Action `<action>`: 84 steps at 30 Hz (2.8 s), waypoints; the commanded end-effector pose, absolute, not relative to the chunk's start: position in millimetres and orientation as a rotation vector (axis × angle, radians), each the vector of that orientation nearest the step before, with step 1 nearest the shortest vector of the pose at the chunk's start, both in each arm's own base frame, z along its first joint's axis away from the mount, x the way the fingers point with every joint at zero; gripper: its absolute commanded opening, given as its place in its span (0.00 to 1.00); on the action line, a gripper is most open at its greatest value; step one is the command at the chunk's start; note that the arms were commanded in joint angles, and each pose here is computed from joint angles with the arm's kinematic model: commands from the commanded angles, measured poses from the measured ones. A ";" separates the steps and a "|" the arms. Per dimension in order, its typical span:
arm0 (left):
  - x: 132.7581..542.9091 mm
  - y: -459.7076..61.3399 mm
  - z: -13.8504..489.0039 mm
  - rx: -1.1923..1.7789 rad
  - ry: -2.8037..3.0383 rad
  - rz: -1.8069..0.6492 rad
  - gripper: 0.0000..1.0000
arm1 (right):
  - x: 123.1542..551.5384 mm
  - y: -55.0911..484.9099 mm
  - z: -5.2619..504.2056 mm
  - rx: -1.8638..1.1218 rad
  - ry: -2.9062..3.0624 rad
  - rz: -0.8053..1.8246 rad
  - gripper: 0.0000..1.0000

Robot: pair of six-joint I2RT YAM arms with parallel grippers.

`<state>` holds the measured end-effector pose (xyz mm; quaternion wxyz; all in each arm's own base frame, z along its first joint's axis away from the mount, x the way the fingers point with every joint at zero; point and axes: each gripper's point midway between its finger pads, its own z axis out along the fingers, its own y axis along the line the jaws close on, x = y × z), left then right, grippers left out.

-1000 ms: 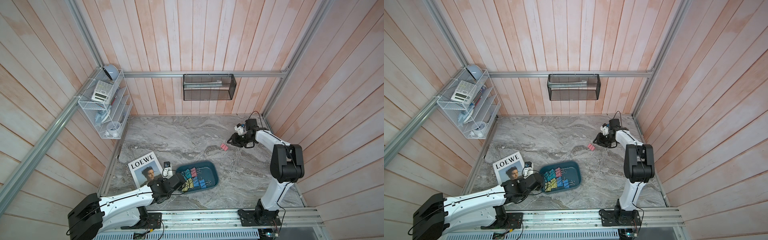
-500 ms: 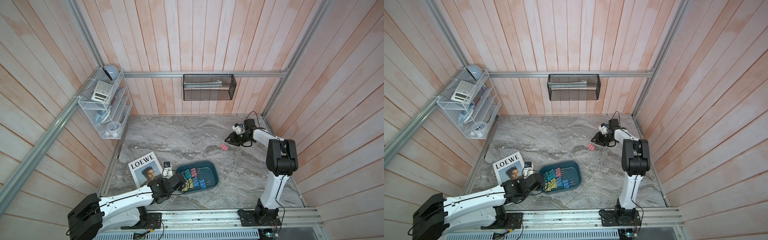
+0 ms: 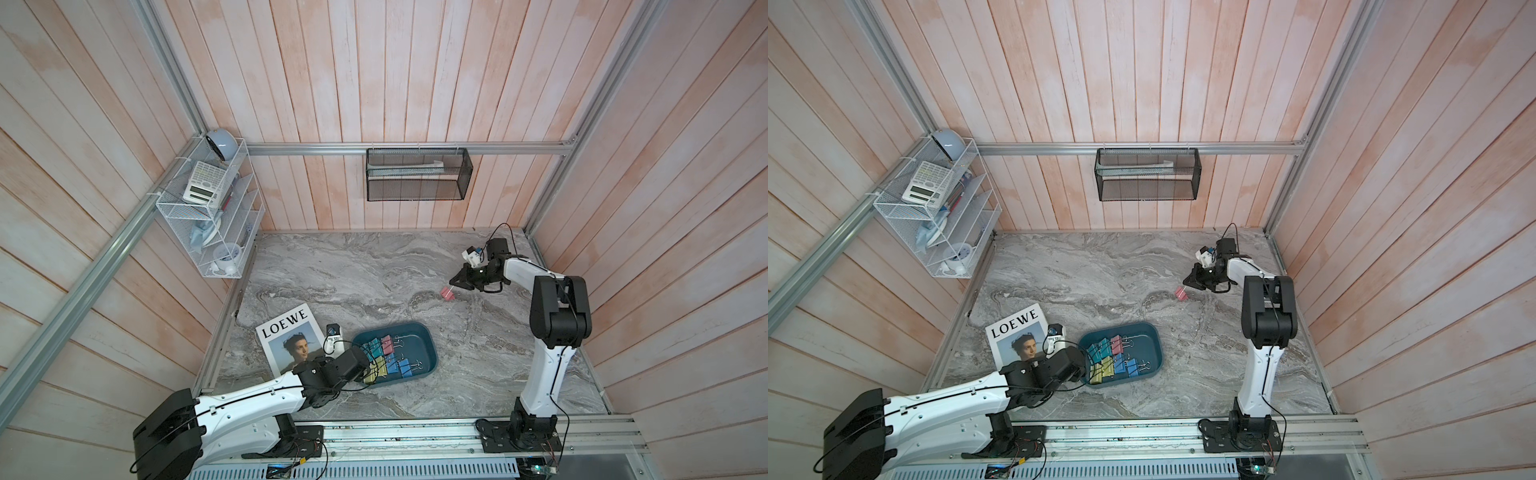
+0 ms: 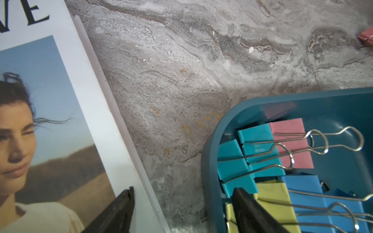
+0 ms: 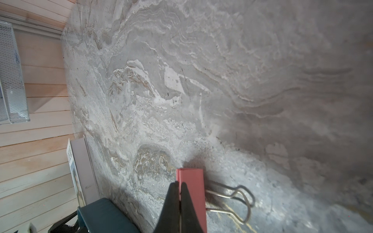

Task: Put the binder clips in the storage box
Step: Pick up the binder clip at the center of the board, then place the binder clip in the storage box.

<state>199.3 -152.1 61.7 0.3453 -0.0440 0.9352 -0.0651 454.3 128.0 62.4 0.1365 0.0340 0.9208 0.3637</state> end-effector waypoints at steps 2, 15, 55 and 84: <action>187.1 -139.7 46.9 -0.101 2.495 -0.117 0.82 | 451.2 121.7 100.4 0.114 2.589 1.002 0.00; 189.5 -144.6 46.7 -0.091 2.495 -0.124 0.82 | 319.3 216.1 183.9 -0.044 2.507 0.788 0.00; 190.7 -151.7 41.2 -0.067 2.513 -0.126 0.82 | 268.9 291.3 87.7 0.033 2.463 0.803 0.00; 206.2 -151.0 54.2 -0.087 2.481 -0.077 0.83 | 252.2 273.0 120.7 0.000 2.402 0.780 0.38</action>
